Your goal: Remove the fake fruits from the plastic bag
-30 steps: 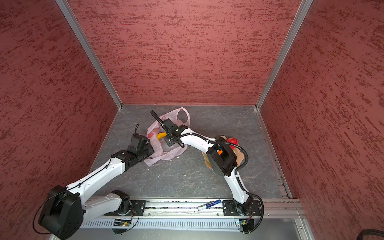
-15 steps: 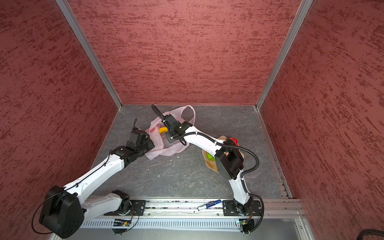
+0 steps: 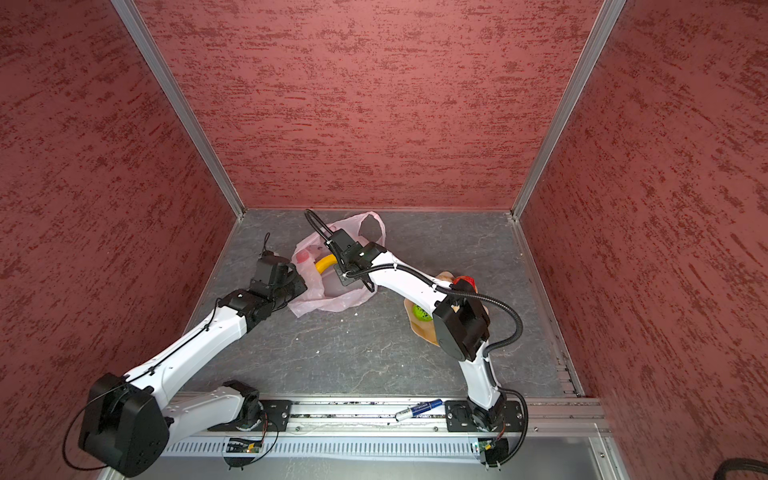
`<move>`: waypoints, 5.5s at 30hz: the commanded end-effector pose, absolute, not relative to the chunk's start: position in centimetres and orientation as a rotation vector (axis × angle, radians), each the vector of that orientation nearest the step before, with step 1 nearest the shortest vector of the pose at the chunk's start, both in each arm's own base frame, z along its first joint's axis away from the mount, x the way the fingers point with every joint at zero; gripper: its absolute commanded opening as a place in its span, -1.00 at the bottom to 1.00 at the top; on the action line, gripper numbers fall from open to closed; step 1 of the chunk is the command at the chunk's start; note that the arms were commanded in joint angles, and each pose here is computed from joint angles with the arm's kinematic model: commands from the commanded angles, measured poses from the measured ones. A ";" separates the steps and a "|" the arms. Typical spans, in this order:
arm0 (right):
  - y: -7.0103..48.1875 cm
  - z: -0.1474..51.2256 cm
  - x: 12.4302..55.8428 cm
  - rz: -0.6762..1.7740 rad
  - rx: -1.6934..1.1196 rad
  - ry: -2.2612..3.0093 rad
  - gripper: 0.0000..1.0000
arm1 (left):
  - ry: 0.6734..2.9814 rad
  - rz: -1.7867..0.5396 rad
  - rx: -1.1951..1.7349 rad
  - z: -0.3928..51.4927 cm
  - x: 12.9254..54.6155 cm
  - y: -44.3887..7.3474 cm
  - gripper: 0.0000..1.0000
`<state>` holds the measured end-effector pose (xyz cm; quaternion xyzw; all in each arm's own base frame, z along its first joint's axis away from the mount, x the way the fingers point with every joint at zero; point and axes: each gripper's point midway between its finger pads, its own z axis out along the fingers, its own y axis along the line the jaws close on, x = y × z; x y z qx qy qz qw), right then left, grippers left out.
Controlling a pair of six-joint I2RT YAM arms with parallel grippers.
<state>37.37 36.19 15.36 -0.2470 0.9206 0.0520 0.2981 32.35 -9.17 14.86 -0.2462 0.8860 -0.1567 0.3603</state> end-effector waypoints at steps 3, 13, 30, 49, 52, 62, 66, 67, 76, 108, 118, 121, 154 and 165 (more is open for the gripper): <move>35.0 18.1 37.8 0.088 -0.580 2.408 -0.97 | 2.245 -0.488 -0.612 17.1 32.8 -10.0 -0.42; 33.9 20.0 38.3 0.072 -0.494 2.381 -0.99 | 2.256 -0.563 -0.595 18.8 33.0 -11.0 0.15; 32.3 24.1 39.1 0.054 -0.364 2.283 -0.99 | 2.233 -0.655 -0.434 22.2 35.9 -13.4 0.56; 31.1 24.6 39.6 0.002 -0.330 2.279 -0.99 | 2.284 -0.450 -0.442 22.2 34.4 -9.9 0.82; 31.2 24.5 39.6 0.011 -0.329 2.281 -0.99 | 2.310 -0.448 -0.512 21.8 33.7 -9.5 0.91; 31.3 24.4 39.5 0.020 -0.336 2.285 -0.99 | 2.323 -0.403 -0.713 22.2 32.0 -7.8 0.93; 31.3 24.8 39.4 0.031 -0.337 2.279 -1.00 | 2.370 -0.400 -0.788 22.0 30.9 -7.7 0.97; 31.3 24.9 39.3 0.038 -0.338 2.276 -1.00 | 2.376 -0.405 -0.797 22.0 30.6 -7.7 0.97; 31.3 25.5 38.9 0.065 -0.350 2.269 -1.00 | 2.460 -0.384 -0.821 21.1 28.2 -8.5 0.96; 34.2 27.7 36.2 0.345 -0.508 2.261 -0.99 | 2.377 -0.270 0.353 24.7 36.5 -15.2 0.48; 34.5 28.7 35.8 0.392 -0.521 2.245 -0.99 | 2.395 -0.256 0.378 23.4 37.8 -15.2 0.34; 34.6 28.8 35.7 0.395 -0.522 2.244 -0.99 | 2.394 -0.236 0.376 23.2 38.1 -15.0 0.34; 35.0 29.2 35.3 0.435 -0.546 2.237 -0.85 | 2.346 -0.286 0.333 22.9 39.0 -14.3 -0.73; 33.6 30.1 36.0 0.412 -0.420 2.192 -0.07 | 2.312 -0.399 0.294 23.9 38.1 -15.0 -0.76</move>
